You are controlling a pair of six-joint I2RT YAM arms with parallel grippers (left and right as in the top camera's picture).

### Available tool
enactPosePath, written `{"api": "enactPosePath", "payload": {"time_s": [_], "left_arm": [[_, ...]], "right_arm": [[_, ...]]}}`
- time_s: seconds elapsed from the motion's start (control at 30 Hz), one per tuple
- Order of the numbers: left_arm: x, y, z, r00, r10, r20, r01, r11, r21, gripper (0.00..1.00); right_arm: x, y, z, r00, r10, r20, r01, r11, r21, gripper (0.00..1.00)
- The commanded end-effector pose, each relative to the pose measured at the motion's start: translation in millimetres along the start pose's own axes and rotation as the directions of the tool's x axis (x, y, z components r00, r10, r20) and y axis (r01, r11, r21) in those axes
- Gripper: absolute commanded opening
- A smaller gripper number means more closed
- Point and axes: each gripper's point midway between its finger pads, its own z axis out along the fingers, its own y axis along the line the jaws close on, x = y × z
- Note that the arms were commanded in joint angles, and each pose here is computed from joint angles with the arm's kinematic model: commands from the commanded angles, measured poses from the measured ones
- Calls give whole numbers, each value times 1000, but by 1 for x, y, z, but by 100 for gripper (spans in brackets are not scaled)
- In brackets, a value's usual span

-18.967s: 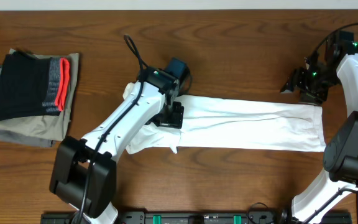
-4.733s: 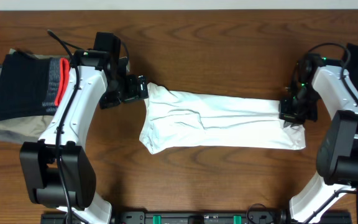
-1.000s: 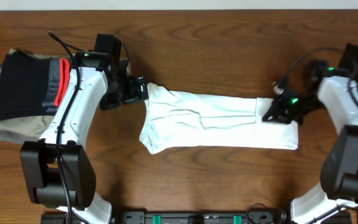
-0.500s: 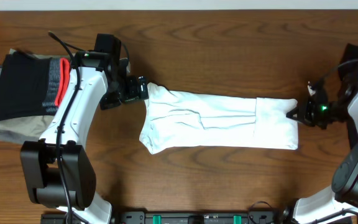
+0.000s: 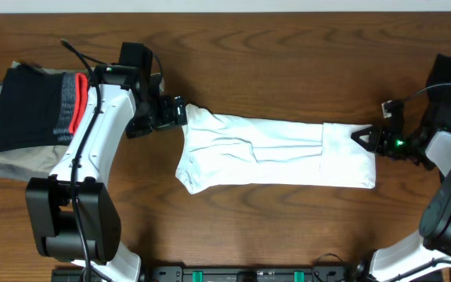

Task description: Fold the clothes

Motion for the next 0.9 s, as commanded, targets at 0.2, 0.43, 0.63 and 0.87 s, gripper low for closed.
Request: {"api": "enactPosePath", "payload": {"time_s": [0.2, 0.43, 0.63, 0.87], "left_arm": [[4, 4, -1, 1000, 1, -6, -2, 1000, -15, 98], [4, 4, -1, 1000, 2, -5, -2, 1000, -14, 98], [4, 4, -1, 1000, 2, -5, -2, 1000, -14, 98], [4, 4, -1, 1000, 2, -4, -2, 1000, -14, 98]], "right_arm": [[21, -21, 26, 992, 109, -60, -112, 992, -61, 5], [-20, 11, -20, 992, 120, 26, -114, 980, -163, 8], [-24, 47, -62, 992, 127, 23, -122, 982, -144, 11], [25, 61, -68, 980, 154, -129, -170, 978, -123, 10]]}}
